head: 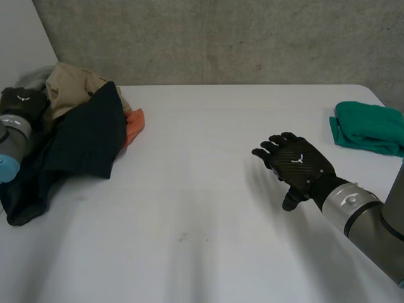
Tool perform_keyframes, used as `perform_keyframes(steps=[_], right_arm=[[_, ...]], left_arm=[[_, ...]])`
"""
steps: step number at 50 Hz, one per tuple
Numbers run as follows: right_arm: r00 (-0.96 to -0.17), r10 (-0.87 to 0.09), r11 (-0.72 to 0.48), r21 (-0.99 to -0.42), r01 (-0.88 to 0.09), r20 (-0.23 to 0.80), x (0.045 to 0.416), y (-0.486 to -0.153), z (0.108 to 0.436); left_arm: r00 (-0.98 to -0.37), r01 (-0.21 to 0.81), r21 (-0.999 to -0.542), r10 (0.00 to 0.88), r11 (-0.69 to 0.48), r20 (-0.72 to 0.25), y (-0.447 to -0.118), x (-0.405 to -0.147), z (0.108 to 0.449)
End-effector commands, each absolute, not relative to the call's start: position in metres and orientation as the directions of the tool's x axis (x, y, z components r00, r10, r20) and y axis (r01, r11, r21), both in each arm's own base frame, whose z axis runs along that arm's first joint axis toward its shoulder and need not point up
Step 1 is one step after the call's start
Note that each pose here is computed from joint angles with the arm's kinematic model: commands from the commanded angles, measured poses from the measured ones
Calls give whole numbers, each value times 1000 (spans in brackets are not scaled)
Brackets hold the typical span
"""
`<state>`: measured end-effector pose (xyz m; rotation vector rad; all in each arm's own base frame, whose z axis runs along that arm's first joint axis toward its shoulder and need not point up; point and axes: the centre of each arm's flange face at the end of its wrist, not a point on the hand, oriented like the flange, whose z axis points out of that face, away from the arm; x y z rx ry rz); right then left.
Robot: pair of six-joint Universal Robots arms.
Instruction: Fold the laundry.
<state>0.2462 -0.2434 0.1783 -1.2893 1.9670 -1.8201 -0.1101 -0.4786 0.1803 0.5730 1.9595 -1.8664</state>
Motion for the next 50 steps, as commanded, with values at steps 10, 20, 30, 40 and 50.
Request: perform_keyframes(steps=[10,20,30,40,50], right_arm=[[-722,-514,-141,-876,-461,462,224,-264,214],[-785,-409,-143,-882,-449,465,208,-280,232],[-811,-390,-115,-896,-429,437,200,-287,231],[-820,-380,-62,-897,-438,427,191,-303,217],[-806,-402,-66,-892,-447,433,196,-304,219]], left_arm=[[-915,360,-852,34,-381,-402,-382,-228,323],[-810,-41,-907,545,-419,-215,-235,-355,341],[-630,-9,-963,749,-271,-205,-174,-428,255],[-567,40,-983,805,-181,-172,-144,-431,222],[-761,57,-972,620,-227,-190,-211,-348,285]])
